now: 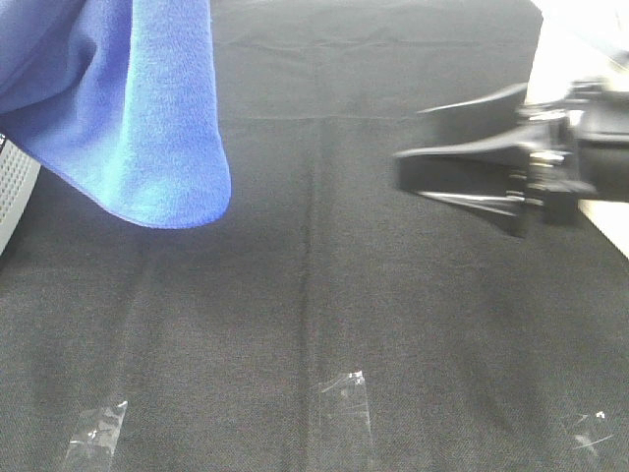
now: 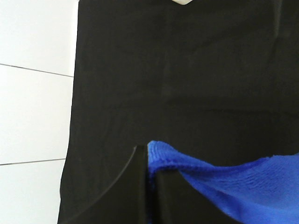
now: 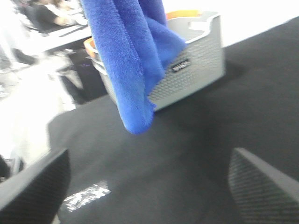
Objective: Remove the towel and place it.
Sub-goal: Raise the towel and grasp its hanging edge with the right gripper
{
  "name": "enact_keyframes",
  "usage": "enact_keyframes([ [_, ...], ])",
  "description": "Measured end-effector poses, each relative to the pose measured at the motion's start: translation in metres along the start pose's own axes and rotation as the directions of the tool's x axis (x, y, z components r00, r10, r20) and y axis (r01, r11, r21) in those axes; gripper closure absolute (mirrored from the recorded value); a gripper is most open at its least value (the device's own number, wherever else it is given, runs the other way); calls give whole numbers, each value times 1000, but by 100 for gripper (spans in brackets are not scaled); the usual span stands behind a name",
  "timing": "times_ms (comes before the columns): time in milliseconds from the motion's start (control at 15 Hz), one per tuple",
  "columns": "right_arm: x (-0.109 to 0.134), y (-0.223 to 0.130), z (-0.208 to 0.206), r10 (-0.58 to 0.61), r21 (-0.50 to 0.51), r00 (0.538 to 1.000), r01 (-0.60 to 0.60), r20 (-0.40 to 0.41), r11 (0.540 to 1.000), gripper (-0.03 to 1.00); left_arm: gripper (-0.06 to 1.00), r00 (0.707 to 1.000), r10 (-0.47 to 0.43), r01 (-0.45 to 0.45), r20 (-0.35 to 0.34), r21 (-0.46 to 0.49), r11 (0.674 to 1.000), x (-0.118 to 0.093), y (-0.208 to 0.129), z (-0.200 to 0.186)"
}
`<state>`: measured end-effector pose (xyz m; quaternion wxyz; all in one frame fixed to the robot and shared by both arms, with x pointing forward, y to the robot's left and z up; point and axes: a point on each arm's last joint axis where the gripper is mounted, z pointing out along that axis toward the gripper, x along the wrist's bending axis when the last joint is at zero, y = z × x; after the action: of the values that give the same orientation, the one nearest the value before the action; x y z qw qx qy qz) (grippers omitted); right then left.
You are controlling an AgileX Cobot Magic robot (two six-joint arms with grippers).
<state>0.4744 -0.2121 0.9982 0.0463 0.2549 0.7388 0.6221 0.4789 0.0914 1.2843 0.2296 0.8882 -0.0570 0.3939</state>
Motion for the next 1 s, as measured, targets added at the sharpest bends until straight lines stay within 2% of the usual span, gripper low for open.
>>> enact_keyframes([
  [67, -3, 0, 16, -4, 18, 999, 5, -50, 1000, 5, 94, 1000, -3, 3, 4, -11, 1000, 0, 1, 0],
  [133, -2, 2, 51, -31, 66, 992, 40, -126, 997, 4, 94, 1000, -8, 9, 13, -23, 1000, -1, 2, 0],
  [467, -6, 11, 116, -111, 126, 978, 134, -174, 983, 3, 94, 1000, -12, 13, 20, -34, 999, -2, 3, 0],
  [667, 0, 13, 145, -109, 133, 969, 141, -222, 981, 3, 94, 1000, -12, 13, 20, -34, 999, -2, 3, 0],
  [867, 7, 7, 153, -79, 153, 965, 120, -251, 981, 4, 94, 1000, -12, 13, 20, -34, 999, -2, 3, 0],
  [1000, 6, 7, 153, -62, 158, 968, 103, -245, 982, 9, 94, 1000, -12, 13, 20, -34, 999, -2, 3, 0],
])
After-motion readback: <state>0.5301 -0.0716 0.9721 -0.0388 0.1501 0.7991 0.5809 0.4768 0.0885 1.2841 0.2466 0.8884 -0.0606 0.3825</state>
